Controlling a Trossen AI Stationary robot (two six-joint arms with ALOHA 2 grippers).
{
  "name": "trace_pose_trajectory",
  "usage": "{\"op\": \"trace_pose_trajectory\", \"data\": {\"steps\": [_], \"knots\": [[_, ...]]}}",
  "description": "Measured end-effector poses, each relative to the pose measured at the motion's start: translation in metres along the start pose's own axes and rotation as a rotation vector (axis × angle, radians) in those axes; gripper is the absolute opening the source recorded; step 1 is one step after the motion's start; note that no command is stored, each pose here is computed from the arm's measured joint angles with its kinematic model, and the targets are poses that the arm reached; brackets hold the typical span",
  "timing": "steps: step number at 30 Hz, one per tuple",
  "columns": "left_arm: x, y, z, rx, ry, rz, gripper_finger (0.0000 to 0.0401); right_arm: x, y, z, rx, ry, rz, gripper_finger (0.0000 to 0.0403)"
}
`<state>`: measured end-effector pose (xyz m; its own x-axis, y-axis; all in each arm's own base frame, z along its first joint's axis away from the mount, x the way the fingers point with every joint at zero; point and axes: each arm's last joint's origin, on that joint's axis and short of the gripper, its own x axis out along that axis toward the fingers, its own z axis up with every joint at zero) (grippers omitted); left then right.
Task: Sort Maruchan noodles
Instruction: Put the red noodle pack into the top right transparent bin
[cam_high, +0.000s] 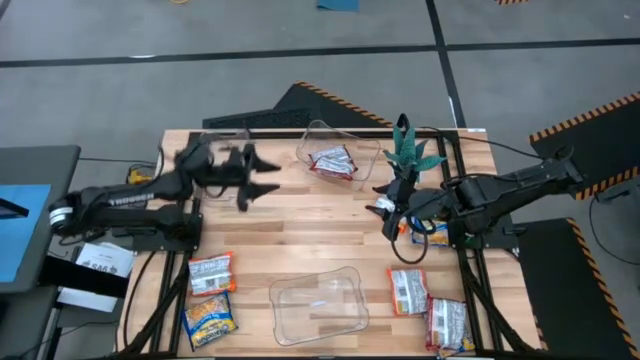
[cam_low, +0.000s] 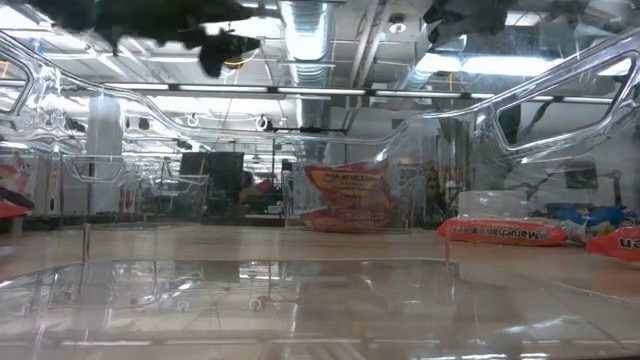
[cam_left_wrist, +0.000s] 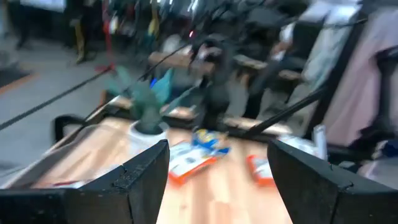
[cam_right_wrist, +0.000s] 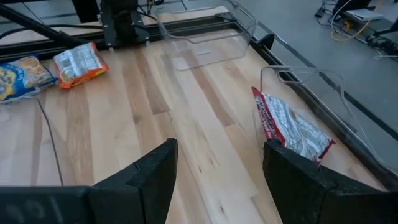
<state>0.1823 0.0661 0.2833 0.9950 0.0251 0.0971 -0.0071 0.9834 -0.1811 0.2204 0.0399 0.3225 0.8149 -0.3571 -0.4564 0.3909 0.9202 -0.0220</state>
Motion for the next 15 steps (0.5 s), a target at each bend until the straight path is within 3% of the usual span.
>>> {"op": "trace_pose_trajectory", "data": {"steps": [4,9,11,15], "knots": [[-0.024,-0.013,-0.027,-0.008,-0.134,-0.086,0.0256,0.001,-0.003,-0.001,0.057,0.015,-0.014,0.0255],[-0.038,-0.028,-0.031,0.001,-0.224,-0.187,0.0256,-0.001,-0.004,-0.004,0.116,0.085,0.012,0.0255],[-0.041,-0.033,-0.029,-0.001,-0.24,-0.216,0.0256,-0.005,-0.004,-0.005,0.206,0.179,0.083,0.0255],[-0.044,-0.042,-0.027,-0.01,-0.25,-0.29,0.0256,-0.017,0.004,-0.018,0.411,0.5,0.285,0.0255]]}}
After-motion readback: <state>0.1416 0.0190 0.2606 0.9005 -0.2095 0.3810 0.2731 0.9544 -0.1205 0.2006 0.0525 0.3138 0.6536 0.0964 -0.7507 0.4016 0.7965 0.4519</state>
